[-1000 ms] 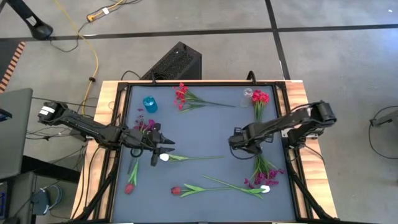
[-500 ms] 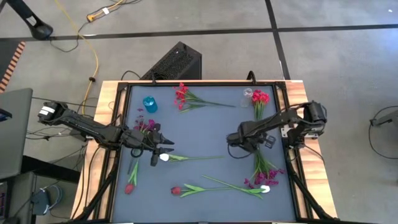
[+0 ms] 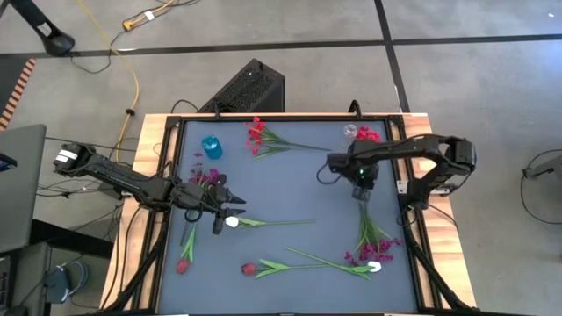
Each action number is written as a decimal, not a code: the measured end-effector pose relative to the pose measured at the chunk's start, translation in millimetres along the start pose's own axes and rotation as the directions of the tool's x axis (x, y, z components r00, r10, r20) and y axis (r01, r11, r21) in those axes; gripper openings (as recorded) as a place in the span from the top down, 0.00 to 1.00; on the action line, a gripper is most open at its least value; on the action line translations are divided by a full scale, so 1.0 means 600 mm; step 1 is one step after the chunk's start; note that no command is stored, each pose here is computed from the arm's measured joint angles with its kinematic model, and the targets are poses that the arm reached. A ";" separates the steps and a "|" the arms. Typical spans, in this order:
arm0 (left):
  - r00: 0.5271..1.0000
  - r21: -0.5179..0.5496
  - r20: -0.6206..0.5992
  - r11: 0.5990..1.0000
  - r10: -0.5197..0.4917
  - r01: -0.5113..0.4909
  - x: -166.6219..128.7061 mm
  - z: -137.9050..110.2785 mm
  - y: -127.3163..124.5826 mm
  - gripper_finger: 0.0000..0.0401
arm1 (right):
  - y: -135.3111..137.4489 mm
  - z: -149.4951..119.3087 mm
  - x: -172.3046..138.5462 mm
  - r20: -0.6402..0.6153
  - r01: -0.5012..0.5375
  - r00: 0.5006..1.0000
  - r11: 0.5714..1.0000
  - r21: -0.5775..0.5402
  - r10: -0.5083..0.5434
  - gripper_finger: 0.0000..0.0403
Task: Sort flowers into vase by color
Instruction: Put the right red flowers into the transparent vase
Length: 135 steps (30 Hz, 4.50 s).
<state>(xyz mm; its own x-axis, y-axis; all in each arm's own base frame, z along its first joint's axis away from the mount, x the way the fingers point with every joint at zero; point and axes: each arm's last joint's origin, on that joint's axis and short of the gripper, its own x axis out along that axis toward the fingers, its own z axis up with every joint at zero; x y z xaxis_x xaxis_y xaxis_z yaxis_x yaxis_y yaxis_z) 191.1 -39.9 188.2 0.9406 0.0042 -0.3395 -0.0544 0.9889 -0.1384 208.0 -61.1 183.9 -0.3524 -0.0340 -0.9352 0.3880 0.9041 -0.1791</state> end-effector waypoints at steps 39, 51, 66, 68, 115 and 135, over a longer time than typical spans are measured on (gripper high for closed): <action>0.999 -0.058 -0.043 0.998 0.006 -0.008 0.000 -0.007 0.002 0.69 | -0.008 -0.023 0.068 0.234 -0.209 0.968 0.819 0.534 0.094 0.54; 0.998 -0.052 -0.065 0.998 0.017 -0.020 0.000 -0.011 0.003 0.69 | 0.001 -0.001 0.090 0.174 -0.217 0.974 0.825 0.521 0.146 0.60; 0.998 -0.064 -0.063 0.998 0.022 -0.026 0.000 -0.011 0.003 0.69 | -0.020 -0.042 0.063 0.202 -0.131 0.979 0.814 0.566 0.017 0.93; 0.998 -0.064 -0.063 0.998 0.023 -0.027 0.000 -0.011 0.003 0.69 | -0.026 -0.054 0.057 0.206 -0.094 0.978 0.785 0.612 -0.043 0.93; 0.998 -0.064 -0.039 0.997 0.041 -0.043 0.000 -0.008 0.003 0.69 | -0.169 -0.129 -0.058 0.825 -0.389 -0.195 0.814 0.431 -0.530 0.95; 0.997 -0.073 -0.035 0.995 0.062 -0.064 0.000 -0.007 0.004 0.69 | -0.168 -0.077 -0.003 0.859 -0.364 -0.069 0.815 0.451 -0.507 0.91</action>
<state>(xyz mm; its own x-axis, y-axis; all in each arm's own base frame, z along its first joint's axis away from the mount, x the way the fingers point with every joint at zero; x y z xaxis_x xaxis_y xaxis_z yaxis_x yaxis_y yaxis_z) 189.3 -38.0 183.8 0.9232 0.0601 -0.3795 -0.1390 0.9730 -0.1840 129.9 -132.7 217.8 0.5597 -0.8218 -0.1068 0.8286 0.5570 0.0569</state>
